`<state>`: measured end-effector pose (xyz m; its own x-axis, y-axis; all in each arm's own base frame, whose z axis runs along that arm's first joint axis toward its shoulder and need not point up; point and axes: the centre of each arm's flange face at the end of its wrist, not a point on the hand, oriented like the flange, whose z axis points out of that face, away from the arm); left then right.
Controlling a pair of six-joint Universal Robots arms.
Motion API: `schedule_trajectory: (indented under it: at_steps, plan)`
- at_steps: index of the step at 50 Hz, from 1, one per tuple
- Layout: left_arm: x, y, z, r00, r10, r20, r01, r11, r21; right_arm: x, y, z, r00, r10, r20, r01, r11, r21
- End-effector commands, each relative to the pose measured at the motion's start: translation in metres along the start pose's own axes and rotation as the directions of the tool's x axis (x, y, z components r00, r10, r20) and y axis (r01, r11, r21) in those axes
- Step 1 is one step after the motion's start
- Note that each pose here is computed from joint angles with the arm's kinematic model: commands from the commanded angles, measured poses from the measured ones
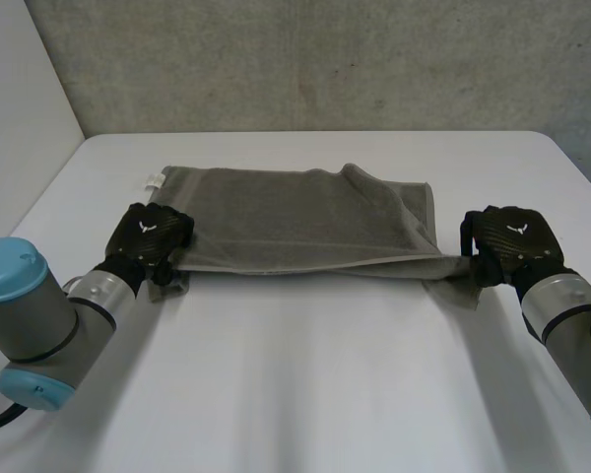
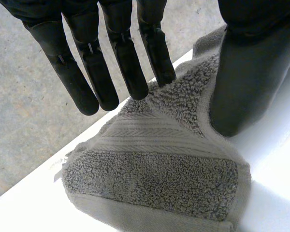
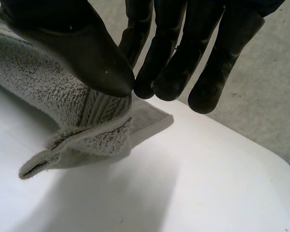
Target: Fold the towel.
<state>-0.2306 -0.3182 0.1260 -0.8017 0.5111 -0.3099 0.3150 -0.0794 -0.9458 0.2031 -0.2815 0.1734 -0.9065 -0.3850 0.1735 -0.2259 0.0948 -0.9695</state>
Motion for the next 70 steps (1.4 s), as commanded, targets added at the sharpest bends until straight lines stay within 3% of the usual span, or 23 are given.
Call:
schedule_trajectory:
  at_steps: [1,7,16,24,32,40,52,60,70]
  plan:
    - [-0.011,0.002,0.004,0.999,0.002,0.042,-0.002,1.000,-0.007,0.005,-0.002,0.003,1.000,-0.003,-0.018,0.003,1.000,0.020]
    - [-0.023,-0.001,0.009,0.994,-0.013,0.108,0.014,1.000,-0.005,0.006,-0.002,0.003,1.000,-0.002,-0.022,0.003,1.000,0.019]
    - [-0.021,0.001,0.014,0.992,-0.074,0.102,0.073,0.997,0.011,0.010,-0.007,0.003,0.999,-0.002,-0.041,0.004,0.999,0.034]
    - [-0.020,0.004,0.014,0.993,-0.069,0.100,0.069,0.998,0.000,0.019,-0.010,-0.001,0.996,-0.003,-0.094,0.006,0.999,0.040]
    - [-0.018,0.010,0.015,0.993,-0.070,0.097,0.072,0.997,-0.016,0.015,-0.009,0.003,0.997,0.000,-0.071,0.002,1.000,0.026]
    - [-0.013,0.026,0.018,0.996,-0.025,0.081,0.030,0.997,-0.067,0.013,0.009,0.010,0.999,-0.003,-0.054,-0.001,0.997,-0.077]
    - [-0.009,0.022,0.014,0.998,-0.009,0.068,0.014,0.997,-0.071,0.007,0.003,-0.014,1.000,0.026,0.007,-0.024,0.982,-0.190]
    - [-0.009,0.017,0.010,0.998,-0.007,0.068,0.011,0.998,-0.068,-0.004,0.014,-0.034,0.996,0.060,0.066,-0.044,0.975,-0.218]
    - [-0.009,0.016,0.010,0.998,-0.006,0.069,0.011,0.998,-0.067,-0.009,0.023,-0.029,0.997,0.034,0.070,-0.022,0.985,-0.169]
